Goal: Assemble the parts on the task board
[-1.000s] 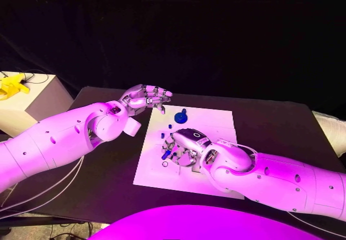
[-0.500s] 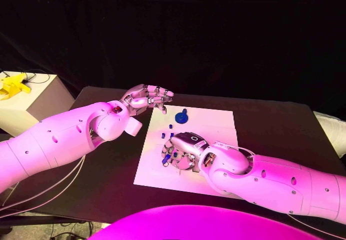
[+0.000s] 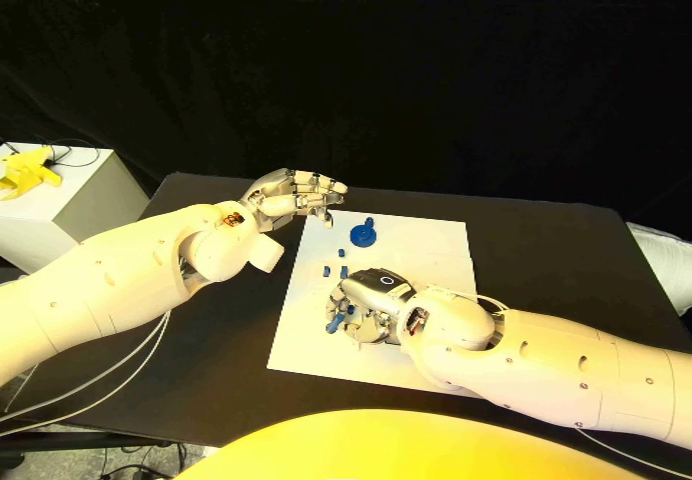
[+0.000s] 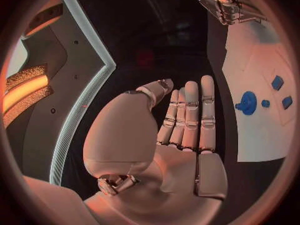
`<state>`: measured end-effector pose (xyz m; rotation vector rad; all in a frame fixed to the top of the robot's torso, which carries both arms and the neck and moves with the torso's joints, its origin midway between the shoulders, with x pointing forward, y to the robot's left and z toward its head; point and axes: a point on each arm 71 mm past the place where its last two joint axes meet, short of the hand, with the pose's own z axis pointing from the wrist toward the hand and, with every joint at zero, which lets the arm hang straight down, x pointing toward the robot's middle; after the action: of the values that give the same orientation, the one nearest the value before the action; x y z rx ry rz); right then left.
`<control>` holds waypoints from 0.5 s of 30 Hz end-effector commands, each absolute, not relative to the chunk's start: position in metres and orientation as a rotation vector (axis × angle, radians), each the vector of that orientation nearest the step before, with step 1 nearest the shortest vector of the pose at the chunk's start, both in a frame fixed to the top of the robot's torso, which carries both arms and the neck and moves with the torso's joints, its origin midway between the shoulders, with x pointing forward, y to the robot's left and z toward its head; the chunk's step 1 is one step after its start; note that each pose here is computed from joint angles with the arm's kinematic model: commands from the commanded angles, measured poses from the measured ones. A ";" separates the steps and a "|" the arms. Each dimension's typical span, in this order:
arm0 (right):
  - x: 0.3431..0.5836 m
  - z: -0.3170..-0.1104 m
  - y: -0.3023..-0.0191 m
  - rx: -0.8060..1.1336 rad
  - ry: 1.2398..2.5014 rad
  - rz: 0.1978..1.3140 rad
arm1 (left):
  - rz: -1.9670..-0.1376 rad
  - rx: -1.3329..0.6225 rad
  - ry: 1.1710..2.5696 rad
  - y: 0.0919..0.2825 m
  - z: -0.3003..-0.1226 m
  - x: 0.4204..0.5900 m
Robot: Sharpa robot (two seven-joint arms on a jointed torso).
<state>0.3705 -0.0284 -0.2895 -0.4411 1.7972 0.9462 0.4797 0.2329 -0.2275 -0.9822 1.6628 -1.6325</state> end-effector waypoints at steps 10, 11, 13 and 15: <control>0.370 -0.293 -0.025 -0.503 1.785 0.893 | -1.658 -0.981 1.667 0.231 -0.227 0.479; 0.369 -0.293 -0.025 -0.509 1.785 0.891 | -1.658 -0.981 1.668 0.231 -0.227 0.479; 0.369 -0.293 -0.024 -0.520 1.785 0.890 | -1.658 -0.981 1.668 0.231 -0.228 0.479; 0.367 -0.292 -0.022 -0.531 1.784 0.894 | -1.658 -0.981 1.669 0.231 -0.228 0.479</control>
<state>0.3690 -0.0233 -0.2909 -0.4840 1.7827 0.9173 0.4797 0.2329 -0.2278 -0.9828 1.6647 -1.6327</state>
